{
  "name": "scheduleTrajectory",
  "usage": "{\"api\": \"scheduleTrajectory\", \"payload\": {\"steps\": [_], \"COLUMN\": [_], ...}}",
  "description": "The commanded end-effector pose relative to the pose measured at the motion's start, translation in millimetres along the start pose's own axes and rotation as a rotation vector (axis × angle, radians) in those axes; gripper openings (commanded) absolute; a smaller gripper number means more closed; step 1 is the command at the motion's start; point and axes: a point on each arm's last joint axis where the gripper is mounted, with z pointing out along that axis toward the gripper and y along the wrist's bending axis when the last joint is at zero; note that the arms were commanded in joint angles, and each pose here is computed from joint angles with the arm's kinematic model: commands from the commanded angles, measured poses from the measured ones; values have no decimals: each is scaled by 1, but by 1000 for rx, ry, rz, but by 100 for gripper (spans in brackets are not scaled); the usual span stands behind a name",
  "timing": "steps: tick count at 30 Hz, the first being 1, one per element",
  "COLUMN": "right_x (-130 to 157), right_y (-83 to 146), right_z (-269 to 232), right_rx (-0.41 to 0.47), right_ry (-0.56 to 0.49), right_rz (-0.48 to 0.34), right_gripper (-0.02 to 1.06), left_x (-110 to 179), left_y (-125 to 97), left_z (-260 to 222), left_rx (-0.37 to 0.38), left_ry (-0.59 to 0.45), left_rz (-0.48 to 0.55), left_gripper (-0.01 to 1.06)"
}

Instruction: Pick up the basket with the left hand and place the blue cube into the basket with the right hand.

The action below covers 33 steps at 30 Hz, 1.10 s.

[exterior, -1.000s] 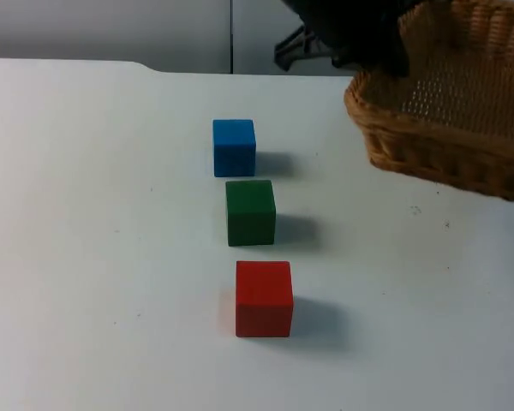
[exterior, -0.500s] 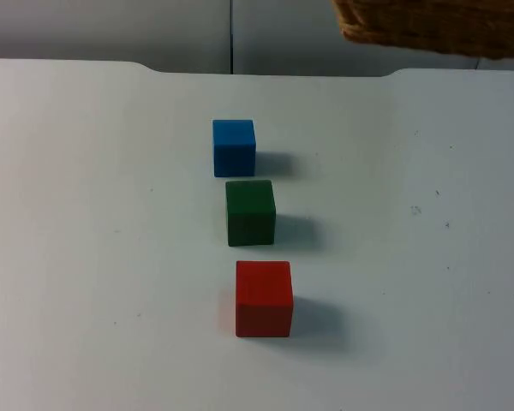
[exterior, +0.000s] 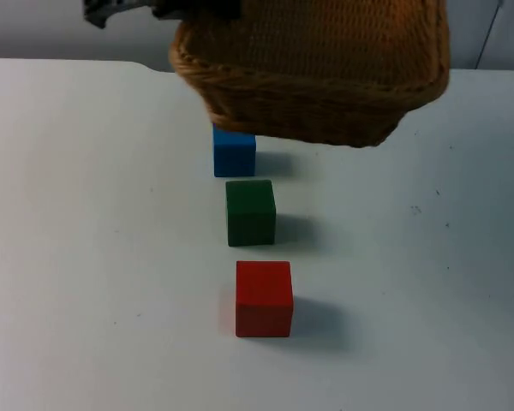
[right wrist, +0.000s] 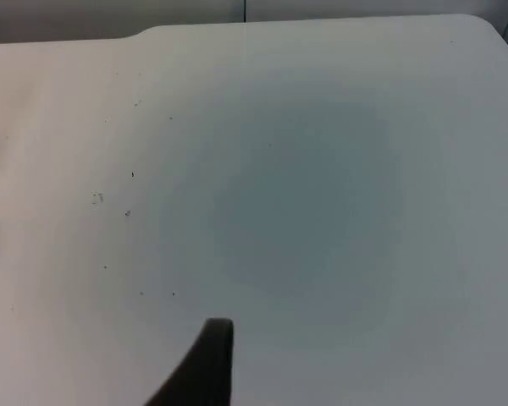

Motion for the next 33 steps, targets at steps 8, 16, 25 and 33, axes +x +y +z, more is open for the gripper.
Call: {"api": "scheduleTrajectory", "payload": {"steps": [8, 16, 25, 33], "right_x": [0, 0, 0, 0], "right_y": [0, 0, 0, 0], "right_z": [1, 1, 1, 1], "right_rx": [10, 10, 10, 10], "right_ry": [-6, -6, -6, -6], "right_rz": [4, 4, 4, 4], "right_gripper": [104, 104, 104, 104], "left_x": [4, 31, 68, 84], "left_y": [49, 100, 140, 153], "left_z": [-100, -162, -195, -193], "left_rx": [30, -44, 5, -50], "left_ry": [-98, -137, -170, -116], "left_rz": [-25, -81, -149, -113], "left_gripper": [0, 0, 0, 0]}}
